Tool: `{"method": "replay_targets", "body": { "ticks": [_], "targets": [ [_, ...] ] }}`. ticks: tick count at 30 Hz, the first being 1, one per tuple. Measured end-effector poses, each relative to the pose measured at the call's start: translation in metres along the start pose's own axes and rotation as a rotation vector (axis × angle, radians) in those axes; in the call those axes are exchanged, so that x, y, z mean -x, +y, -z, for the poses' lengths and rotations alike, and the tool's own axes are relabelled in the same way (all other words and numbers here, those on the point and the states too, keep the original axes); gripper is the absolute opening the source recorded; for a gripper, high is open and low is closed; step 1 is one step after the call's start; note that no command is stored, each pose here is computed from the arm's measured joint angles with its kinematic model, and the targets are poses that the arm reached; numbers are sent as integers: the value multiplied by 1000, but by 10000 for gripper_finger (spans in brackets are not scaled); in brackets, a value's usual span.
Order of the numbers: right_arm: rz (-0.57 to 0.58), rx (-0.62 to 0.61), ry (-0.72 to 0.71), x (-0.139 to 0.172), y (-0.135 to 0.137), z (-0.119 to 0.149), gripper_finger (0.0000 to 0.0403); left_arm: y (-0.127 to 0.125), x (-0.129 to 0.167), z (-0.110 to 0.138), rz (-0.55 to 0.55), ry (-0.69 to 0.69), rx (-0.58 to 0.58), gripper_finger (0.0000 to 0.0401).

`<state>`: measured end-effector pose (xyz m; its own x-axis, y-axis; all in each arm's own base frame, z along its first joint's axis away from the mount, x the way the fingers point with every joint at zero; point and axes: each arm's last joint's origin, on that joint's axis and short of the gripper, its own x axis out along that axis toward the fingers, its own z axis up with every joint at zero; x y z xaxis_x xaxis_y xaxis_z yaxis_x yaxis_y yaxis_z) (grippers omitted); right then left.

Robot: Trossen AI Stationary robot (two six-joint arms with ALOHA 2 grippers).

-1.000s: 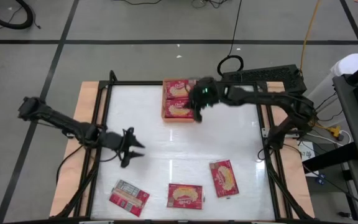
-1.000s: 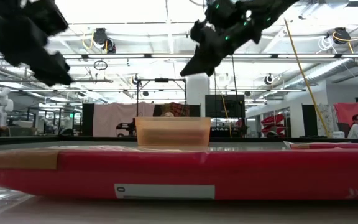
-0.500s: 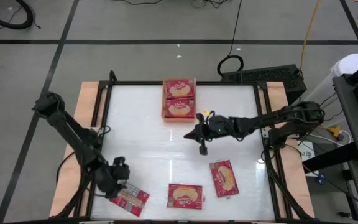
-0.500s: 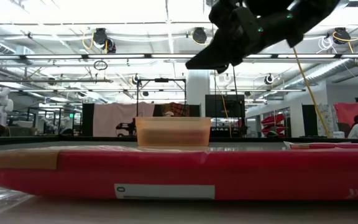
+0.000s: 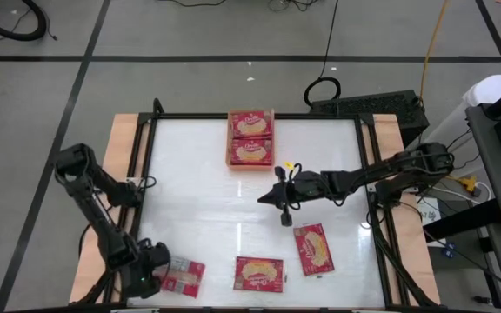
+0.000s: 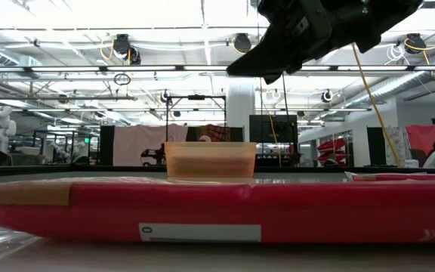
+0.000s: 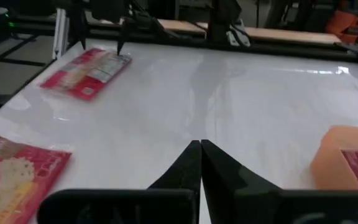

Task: Sort popcorn bags into baskets
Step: Put the red popcorn bag into the orange bin

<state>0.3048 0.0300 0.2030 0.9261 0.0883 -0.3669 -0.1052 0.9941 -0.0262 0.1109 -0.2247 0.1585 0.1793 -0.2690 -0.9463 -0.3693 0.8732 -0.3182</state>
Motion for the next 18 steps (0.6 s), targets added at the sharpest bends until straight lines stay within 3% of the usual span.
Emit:
{"method": "replay_targets", "body": {
  "ticks": [7, 12, 18],
  "targets": [
    [-10, 0, -59, 0, 6, -6, 4, 0, -11, 17, -43, 16, 105, 331],
    [40, 4, -75, 1, 12, -8, 4, 2, -21, 18, -93, -65, 103, 316],
    [47, -32, -80, 1, 16, -8, 4, 21, -21, -15, -278, -308, 150, 297]
  ]
}}
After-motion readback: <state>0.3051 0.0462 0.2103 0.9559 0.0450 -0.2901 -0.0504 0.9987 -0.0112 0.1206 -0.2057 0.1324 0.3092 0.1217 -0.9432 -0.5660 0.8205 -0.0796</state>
